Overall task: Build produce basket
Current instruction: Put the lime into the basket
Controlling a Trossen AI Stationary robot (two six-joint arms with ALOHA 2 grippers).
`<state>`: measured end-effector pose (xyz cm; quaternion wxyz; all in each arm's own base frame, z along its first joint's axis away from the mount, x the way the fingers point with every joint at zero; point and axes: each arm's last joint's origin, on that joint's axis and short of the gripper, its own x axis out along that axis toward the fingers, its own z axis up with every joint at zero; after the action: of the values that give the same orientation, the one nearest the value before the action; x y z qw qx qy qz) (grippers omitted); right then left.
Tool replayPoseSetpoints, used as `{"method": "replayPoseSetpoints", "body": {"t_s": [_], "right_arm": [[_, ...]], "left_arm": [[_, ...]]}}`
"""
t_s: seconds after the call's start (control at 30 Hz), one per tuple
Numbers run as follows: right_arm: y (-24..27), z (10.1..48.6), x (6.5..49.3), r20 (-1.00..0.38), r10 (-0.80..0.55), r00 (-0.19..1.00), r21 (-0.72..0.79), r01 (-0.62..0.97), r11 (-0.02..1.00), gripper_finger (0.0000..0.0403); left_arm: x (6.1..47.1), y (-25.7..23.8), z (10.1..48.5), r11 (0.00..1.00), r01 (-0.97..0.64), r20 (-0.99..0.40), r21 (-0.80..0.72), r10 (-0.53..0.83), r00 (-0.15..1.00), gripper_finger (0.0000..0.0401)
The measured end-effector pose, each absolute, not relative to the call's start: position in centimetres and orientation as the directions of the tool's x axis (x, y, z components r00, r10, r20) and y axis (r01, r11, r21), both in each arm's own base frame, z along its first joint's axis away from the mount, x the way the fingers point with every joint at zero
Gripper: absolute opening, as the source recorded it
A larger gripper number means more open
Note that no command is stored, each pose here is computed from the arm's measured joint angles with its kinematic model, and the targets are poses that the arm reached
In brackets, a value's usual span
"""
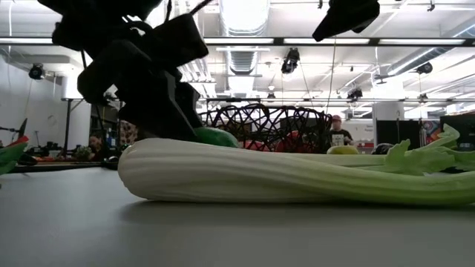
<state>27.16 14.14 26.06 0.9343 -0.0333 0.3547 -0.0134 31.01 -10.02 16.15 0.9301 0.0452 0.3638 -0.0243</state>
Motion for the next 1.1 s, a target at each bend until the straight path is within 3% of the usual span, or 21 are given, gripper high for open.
{"method": "replayPoseSetpoints", "body": {"t_s": [0.17, 0.3, 0.5, 0.73, 1.1], "right_arm": [[14.2, 26.5, 27.6, -0.601, -0.073, 0.796, -0.126, -0.004, 0.992, 0.0228], [14.6, 27.5, 28.4, -0.497, -0.035, 0.867, -0.169, -0.057, 0.984, 0.0228], [15.0, 29.0, 29.3, -0.255, 0.022, 0.967, -0.27, -0.092, 0.958, 0.0244], [14.6, 28.4, 29.3, -0.091, 0.052, 0.994, -0.329, -0.08, 0.941, 0.0268], [12.3, 27.6, 30.1, -0.025, 0.066, 0.998, -0.261, -0.07, 0.963, 0.026]], "left_arm": [[30.4, -10.2, 18.4, 0.986, 0.033, -0.598, 0.161, 0.071, 0.798, 0.0218], [29.7, -10.9, 20.9, 0.977, 0.063, -0.499, 0.204, 0.048, 0.865, 0.0217], [28.3, -12.4, 24.4, 0.957, 0.099, -0.211, 0.271, -0.042, 0.977, 0.0216], [27.2, -12.1, 24.9, 0.977, 0.036, 0.076, 0.212, -0.054, 0.996, 0.0216], [27.9, -11.8, 24.3, 0.977, -0.03, 0.192, 0.212, -0.012, 0.981, 0.0215]]}}
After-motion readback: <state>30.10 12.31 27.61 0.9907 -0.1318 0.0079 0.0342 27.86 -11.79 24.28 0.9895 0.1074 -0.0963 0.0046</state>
